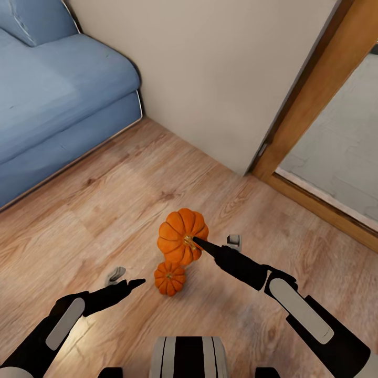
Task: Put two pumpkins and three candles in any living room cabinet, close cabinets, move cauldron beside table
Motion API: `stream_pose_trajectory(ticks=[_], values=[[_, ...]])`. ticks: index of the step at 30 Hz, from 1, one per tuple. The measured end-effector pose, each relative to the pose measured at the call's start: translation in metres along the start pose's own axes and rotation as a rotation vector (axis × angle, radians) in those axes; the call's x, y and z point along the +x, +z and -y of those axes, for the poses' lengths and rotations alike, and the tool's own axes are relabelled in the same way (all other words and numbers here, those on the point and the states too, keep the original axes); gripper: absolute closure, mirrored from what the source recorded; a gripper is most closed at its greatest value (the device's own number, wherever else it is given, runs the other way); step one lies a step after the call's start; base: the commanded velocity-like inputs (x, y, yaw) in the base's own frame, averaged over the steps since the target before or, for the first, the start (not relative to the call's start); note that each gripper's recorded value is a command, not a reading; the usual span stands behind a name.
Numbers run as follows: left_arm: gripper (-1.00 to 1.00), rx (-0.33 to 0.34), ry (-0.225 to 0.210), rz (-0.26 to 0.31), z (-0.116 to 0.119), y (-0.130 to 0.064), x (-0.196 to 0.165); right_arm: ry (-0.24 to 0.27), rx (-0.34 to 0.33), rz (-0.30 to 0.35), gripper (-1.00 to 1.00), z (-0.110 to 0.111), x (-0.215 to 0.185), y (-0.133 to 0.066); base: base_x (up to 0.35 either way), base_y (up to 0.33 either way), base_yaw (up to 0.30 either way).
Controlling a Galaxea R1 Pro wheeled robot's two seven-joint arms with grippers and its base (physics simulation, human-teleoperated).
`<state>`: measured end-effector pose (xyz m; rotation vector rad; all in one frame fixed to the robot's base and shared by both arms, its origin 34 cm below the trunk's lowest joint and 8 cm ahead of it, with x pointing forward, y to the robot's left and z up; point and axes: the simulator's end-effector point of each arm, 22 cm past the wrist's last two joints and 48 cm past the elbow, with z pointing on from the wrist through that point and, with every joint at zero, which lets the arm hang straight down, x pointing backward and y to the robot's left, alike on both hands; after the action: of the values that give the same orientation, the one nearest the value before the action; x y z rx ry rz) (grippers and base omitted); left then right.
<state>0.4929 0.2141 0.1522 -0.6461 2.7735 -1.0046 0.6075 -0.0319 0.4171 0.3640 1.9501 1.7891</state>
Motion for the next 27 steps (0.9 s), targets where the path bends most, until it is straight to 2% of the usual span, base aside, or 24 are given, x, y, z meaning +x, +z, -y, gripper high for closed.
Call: stream_pose_trajectory(ticks=[10, 17, 27], values=[[-1.00, -0.002, 0.001, 0.001, -0.0005, 0.0000, -0.0001, 0.000, 0.000, 0.000, 1.00, -0.0001, 0.0001, 0.0001, 0.143, 0.031, 0.000], [-1.00, -0.002, 0.001, 0.000, -0.0006, 0.0001, 0.0000, 0.000, 0.001, 0.000, 1.00, 0.0001, -0.0001, 0.0000, 0.015, -0.099, 0.000], [-1.00, -0.002, 0.000, 0.002, -0.0008, -0.0001, -0.0005, 0.000, 0.001, 0.001, 1.00, 0.0005, -0.0001, -0.0001, 0.000, -0.010, 0.000]])
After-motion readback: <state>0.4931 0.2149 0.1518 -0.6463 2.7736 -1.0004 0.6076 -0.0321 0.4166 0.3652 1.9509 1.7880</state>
